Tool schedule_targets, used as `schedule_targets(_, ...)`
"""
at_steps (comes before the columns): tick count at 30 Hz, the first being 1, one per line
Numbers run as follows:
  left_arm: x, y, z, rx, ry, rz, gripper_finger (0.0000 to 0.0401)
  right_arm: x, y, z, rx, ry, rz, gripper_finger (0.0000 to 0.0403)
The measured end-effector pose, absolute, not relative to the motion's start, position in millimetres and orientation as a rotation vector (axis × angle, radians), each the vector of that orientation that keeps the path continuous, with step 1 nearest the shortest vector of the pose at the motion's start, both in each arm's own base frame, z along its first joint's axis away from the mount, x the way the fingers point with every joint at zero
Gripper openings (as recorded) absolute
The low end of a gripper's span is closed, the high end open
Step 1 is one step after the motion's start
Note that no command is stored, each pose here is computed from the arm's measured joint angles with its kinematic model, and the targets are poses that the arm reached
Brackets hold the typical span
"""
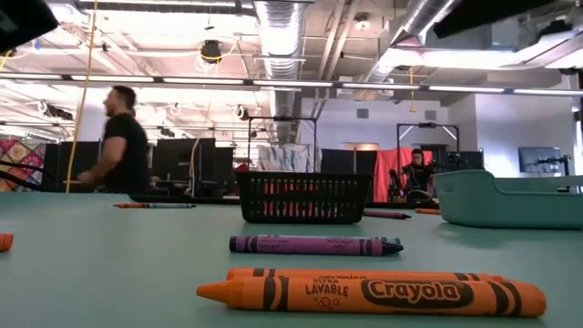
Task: Sort crayons
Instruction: Put the orange crayon into the orange bin
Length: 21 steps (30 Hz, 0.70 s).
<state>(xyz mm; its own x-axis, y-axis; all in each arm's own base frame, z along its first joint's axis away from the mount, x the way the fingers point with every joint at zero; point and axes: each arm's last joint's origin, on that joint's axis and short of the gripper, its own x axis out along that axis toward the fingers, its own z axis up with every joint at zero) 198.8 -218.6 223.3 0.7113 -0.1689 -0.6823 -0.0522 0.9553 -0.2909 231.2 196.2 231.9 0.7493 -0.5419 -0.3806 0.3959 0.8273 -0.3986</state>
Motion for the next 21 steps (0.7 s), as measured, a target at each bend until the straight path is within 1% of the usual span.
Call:
schedule_targets(5,218.7,-237.8,194.5,-0.235,0.945,-0.035,0.0077,240.2,207.2,206.3,-0.345,0.522,-0.527,0.0072)
schedule_targets(10,233.3,-234.4,179.5,-0.249,1.036,0.004,0.0077,250.8,205.7,186.3,-0.410,0.546,-0.564,0.0072)
schedule_targets(17,238.6,-229.5,168.4,-0.251,1.088,0.037,0.0077,258.9,194.3,189.3,-0.388,0.551,-0.603,0.0072)
schedule_targets(21,236.4,-227.3,163.7,-0.296,1.095,0.071,0.0077,258.2,193.3,195.7,-0.361,0.542,-0.598,0.0072)
